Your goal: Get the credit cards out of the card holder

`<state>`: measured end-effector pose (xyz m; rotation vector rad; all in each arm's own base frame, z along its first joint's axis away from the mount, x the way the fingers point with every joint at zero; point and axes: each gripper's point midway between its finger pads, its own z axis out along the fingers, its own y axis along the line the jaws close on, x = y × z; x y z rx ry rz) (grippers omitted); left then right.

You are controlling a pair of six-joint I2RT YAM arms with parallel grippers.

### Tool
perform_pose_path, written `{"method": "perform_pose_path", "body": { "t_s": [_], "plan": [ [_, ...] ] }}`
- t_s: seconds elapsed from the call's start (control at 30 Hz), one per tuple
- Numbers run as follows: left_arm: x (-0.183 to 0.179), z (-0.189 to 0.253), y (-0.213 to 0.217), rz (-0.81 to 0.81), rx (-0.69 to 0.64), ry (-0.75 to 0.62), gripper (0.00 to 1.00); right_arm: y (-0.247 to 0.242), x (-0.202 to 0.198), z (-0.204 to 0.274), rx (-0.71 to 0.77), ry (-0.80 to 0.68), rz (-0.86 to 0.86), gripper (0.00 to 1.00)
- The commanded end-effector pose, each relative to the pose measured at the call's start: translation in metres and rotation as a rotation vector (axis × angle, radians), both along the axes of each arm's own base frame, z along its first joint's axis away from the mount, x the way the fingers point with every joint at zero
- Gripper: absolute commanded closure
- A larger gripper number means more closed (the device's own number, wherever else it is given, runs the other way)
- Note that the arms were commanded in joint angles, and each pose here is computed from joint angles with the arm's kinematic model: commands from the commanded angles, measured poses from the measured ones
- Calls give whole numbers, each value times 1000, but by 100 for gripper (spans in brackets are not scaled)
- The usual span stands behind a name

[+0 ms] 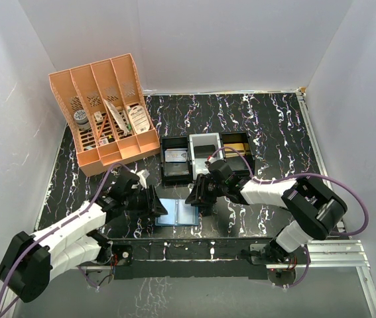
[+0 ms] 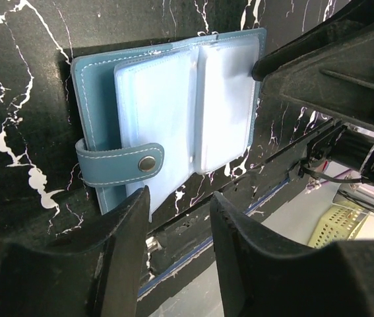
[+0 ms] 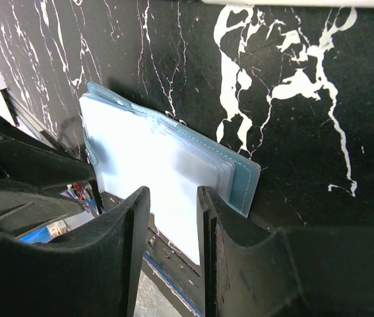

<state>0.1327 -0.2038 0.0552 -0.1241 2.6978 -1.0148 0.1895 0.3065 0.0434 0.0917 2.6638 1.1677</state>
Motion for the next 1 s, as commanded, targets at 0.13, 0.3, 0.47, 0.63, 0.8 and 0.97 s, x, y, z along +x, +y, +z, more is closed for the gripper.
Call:
{"method": "perform_pose_path", "body": {
  "t_s": [0.13, 0.3, 0.47, 0.63, 0.8, 0.97],
  "plan": [
    [-9, -19, 8, -33, 87, 65, 60, 0, -4, -7, -3, 19, -9, 67],
    [-3, 0, 10, -20, 92, 16, 46, 0, -4, -8, -8, 21, -6, 67],
    [-4, 3, 11, -19, 92, 14, 43, 0, -3, -8, -10, 18, -9, 67],
    [-5, -4, 0, -35, 39, 34, 55, 1, -3, -8, -8, 21, -4, 68],
    [-6, -11, 0, -24, 38, 51, 56, 0, -4, -8, -9, 24, -4, 68],
    [-9, -17, 4, -26, 78, 73, 56, 1, -4, -8, -8, 25, -2, 68]
  ]
}}
